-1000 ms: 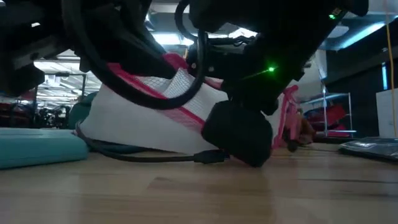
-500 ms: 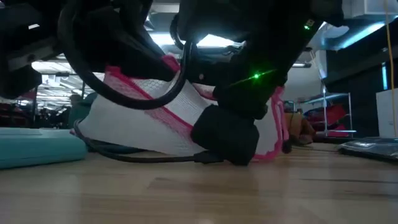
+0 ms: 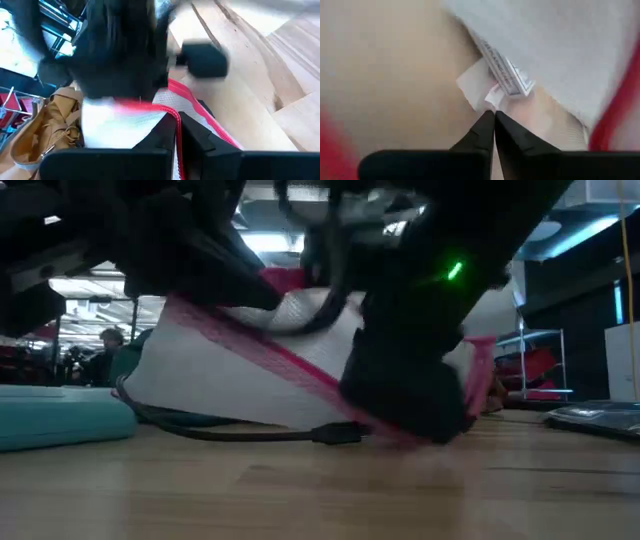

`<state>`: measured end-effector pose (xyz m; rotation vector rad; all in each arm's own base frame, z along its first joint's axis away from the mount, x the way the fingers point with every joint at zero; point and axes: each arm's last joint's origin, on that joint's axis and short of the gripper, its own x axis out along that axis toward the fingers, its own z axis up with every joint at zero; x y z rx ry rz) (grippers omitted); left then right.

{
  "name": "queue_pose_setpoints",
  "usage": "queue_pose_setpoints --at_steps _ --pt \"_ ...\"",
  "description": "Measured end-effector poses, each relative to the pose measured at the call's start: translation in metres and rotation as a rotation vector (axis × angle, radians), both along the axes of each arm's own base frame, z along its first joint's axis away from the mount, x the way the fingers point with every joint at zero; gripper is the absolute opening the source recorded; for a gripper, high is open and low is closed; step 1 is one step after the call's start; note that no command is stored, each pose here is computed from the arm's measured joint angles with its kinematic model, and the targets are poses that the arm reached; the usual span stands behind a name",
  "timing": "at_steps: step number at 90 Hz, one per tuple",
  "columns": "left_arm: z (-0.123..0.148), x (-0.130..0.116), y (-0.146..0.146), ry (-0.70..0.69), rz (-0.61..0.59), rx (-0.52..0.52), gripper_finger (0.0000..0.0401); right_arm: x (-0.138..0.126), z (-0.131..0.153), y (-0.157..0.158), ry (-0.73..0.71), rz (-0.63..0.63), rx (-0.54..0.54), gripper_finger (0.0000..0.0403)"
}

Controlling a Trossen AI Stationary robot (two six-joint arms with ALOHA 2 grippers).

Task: Unpack backpack
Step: Remove the pink earphones from the pink zipper pouch

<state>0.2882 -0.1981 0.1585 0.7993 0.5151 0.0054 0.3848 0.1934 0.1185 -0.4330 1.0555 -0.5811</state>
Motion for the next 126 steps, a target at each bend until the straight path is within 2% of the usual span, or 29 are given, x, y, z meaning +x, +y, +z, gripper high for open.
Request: queue_pose_setpoints --at_steps 38,56,81,94,126 --pt "-0.001 0.000 0.001 0.004 0.006 0.000 0.0000 -0.025 0.040 0.053 -0.076 0.023 -0.012 0.0000" --pt "0.000 0.000 0.001 0.003 0.008 0.001 0.0000 -0.048 0.059 0.065 -0.078 -0.039 -0.049 0.0000" --pt "0.000 0.001 0.002 0.002 0.013 -0.003 0.0000 -0.073 0.074 0.078 -0.071 -0.098 -0.045 0.0000" --pt "-0.001 0.001 0.003 0.004 0.015 -0.009 0.0000 -0.077 0.078 0.084 -0.025 -0.121 0.035 0.0000" --pt "-0.002 0.002 0.005 0.016 0.024 -0.014 0.0000 -0.083 0.074 0.088 0.165 -0.296 0.263 0.0000"
